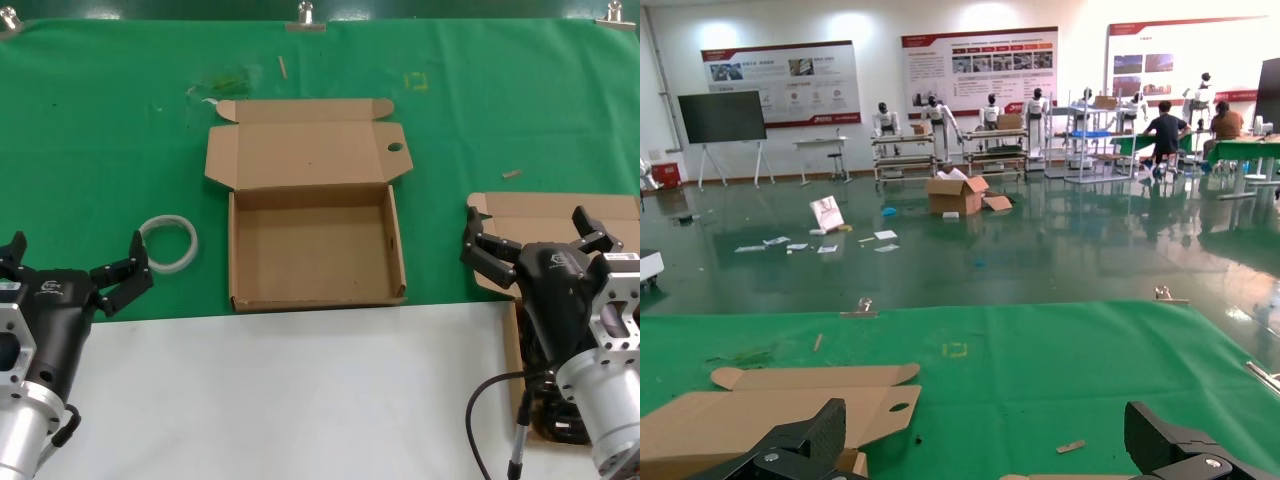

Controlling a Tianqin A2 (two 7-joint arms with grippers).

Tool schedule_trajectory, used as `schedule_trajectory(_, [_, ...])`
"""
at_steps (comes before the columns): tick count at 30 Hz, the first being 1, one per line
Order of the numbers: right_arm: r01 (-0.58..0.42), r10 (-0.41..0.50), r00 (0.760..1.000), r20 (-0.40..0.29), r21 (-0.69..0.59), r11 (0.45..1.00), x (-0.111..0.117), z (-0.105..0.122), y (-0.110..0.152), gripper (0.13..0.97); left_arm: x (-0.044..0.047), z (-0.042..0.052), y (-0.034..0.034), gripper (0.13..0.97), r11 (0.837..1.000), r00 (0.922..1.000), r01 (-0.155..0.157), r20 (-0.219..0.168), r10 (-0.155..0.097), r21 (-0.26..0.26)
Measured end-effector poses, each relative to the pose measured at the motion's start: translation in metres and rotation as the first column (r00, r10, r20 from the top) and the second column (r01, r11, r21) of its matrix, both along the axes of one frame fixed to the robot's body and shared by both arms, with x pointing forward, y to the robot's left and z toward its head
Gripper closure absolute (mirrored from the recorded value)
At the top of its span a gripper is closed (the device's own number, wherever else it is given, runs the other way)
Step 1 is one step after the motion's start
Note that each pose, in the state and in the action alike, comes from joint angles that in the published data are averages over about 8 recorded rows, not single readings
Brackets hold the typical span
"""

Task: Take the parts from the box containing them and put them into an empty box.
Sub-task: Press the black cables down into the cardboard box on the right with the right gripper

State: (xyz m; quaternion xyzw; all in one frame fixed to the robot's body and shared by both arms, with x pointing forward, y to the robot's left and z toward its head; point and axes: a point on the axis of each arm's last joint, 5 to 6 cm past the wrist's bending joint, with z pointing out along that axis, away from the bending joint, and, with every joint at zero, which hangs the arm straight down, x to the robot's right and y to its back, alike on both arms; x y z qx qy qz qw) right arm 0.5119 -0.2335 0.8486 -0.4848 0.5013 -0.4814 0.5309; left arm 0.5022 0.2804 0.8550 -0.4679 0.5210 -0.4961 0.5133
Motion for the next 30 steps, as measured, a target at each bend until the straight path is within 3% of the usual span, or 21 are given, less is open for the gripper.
schedule_trajectory(15, [0.002, -0.002, 1.000, 0.001, -0.004, 1.000, 0.001, 0.000, 0.000, 0.130, 0.0000, 0.0000, 0.0000, 0.132, 1.000, 1.0000, 0.000, 0.000, 0.000, 0.000])
schedule_trajectory(22, [0.056, -0.055, 0.998, 0.011, -0.058, 0.997, 0.011, 0.007, 0.009, 0.130, 0.0000, 0.0000, 0.0000, 0.132, 1.000, 1.0000, 0.000, 0.000, 0.000, 0.000])
schedule_trajectory(30, [0.172, -0.185, 0.979, -0.085, -0.139, 0.975, 0.013, 0.006, 0.031, 0.130, 0.0000, 0.0000, 0.0000, 0.132, 1.000, 1.0000, 0.000, 0.000, 0.000, 0.000])
